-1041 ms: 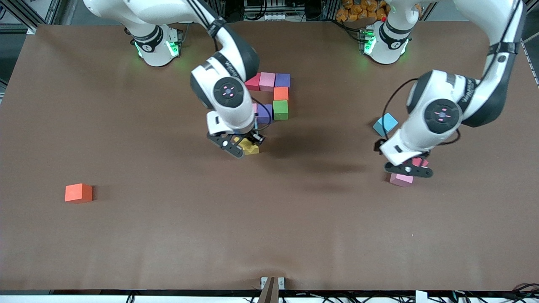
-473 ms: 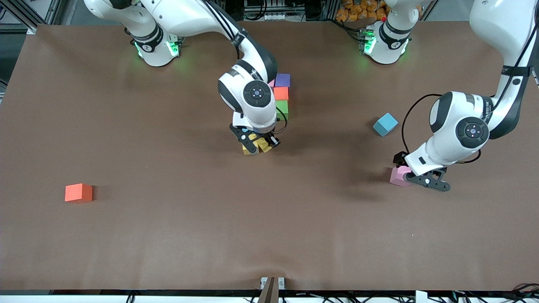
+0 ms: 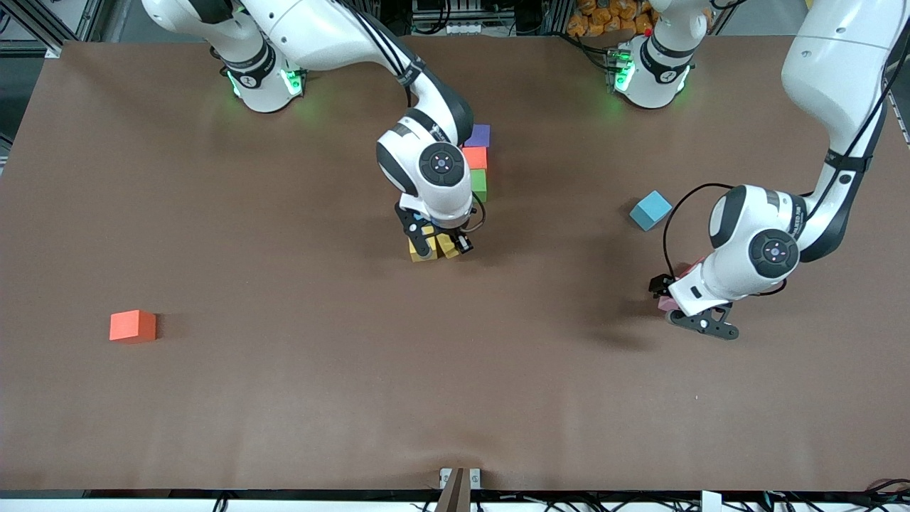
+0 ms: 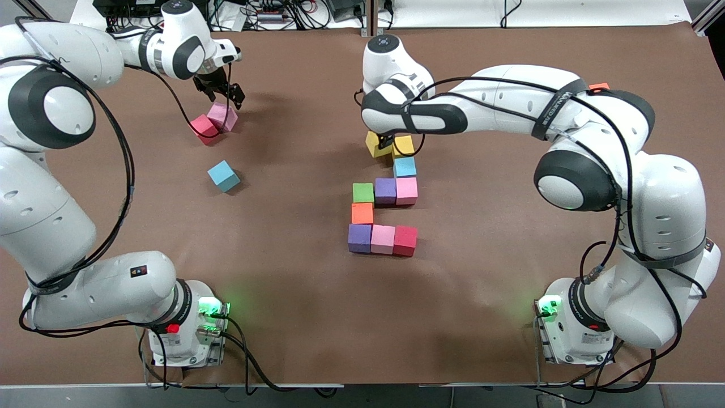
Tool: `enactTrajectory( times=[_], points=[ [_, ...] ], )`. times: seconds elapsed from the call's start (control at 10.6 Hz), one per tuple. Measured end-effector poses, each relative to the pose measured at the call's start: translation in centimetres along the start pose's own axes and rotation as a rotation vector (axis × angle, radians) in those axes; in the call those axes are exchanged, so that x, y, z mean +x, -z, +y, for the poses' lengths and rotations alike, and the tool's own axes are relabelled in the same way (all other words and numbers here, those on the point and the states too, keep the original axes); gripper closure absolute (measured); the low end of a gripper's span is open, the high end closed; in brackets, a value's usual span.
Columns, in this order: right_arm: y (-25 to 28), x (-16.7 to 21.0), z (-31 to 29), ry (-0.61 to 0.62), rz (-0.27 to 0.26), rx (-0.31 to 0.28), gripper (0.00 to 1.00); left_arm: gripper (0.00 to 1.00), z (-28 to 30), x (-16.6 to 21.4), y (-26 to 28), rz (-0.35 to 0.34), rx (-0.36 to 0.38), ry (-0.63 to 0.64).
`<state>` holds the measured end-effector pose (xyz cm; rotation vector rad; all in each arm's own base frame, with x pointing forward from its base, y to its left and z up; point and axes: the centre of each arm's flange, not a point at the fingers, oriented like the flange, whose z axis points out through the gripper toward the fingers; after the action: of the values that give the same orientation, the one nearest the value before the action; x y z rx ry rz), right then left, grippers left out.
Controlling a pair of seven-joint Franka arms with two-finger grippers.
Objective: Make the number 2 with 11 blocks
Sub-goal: 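Set yellow on the cluster with the right gripper while the left gripper grasps pink, then carry the pink cube toward the cluster with the left gripper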
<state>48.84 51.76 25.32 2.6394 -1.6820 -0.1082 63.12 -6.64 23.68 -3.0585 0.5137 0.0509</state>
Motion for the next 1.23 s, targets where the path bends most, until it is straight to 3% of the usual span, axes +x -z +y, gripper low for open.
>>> enactTrajectory(
  times=[0.38,0.76,0.95,1.23],
  points=[
    [-2.2,-1.4,0.5,-0.026,0.002,-0.002,0.44,0.00,-0.3,0.2,-0.6,-0.005,0.012,-0.014],
    [-2.5,-0.7,0.2,-0.130,0.064,0.022,0.44,0.00,-1.5,-0.5,-3.3,-0.042,-0.003,-0.005],
    [-2.6,-0.5,0.2,-0.145,0.069,0.023,0.44,0.01,-1.4,-0.6,-3.8,-0.048,-0.008,-0.006],
    [-3.0,-0.3,0.2,-0.146,0.076,0.019,0.44,0.17,-1.3,-0.7,-4.4,-0.057,-0.014,-0.007]
  ],
)
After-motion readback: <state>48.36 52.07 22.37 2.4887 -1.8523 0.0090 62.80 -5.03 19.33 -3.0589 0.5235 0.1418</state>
